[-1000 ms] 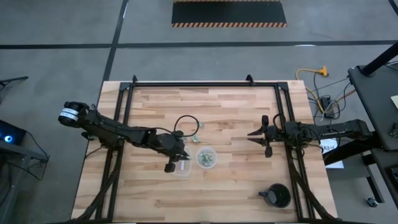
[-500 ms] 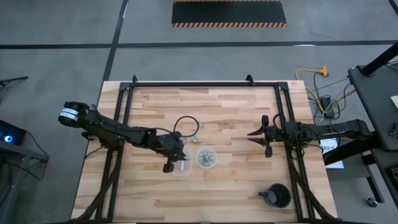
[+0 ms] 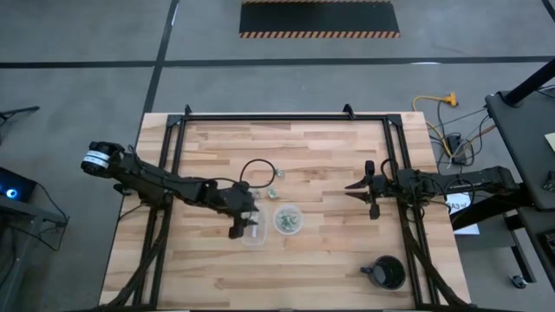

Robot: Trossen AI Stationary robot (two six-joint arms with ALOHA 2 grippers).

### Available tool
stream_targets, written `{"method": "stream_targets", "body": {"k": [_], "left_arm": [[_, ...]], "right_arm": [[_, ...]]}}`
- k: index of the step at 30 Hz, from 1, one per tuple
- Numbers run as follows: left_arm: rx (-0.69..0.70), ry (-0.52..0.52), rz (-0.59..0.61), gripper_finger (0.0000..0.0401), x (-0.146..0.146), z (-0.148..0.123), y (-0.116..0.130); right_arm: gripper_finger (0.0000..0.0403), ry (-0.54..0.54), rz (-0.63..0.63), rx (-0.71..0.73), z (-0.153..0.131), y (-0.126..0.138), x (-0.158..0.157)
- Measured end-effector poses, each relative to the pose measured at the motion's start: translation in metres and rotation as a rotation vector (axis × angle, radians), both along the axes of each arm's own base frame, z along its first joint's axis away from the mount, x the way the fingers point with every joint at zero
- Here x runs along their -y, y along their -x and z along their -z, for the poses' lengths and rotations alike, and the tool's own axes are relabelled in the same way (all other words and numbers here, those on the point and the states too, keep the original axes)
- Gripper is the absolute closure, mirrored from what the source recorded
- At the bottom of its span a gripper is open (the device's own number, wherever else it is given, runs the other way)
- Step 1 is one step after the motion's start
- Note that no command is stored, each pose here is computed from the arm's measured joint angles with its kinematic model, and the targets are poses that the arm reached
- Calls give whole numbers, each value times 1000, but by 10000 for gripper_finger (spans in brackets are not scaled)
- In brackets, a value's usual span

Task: Pick and place items into bin
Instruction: Put the stevia packet into the left transparent bin

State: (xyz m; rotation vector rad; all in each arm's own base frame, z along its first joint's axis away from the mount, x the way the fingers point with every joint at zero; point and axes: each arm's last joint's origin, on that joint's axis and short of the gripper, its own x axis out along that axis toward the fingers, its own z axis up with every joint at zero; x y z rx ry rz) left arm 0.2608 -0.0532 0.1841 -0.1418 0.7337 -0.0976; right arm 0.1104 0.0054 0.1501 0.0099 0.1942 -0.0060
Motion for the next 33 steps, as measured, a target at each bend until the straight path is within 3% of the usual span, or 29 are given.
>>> {"method": "stream_targets", "body": {"k": [4,9,33], "left_arm": [[3,-20,-23,138,-1,0,0],[4,-21,-23,100,-1,0,0],[86,-45,-57,94,-3,-5,-5]], "right_arm": [[324,0,0,0,0,0,0],[318,0,0,0,0,0,0],[333,-1,0,0,0,0,0]]}}
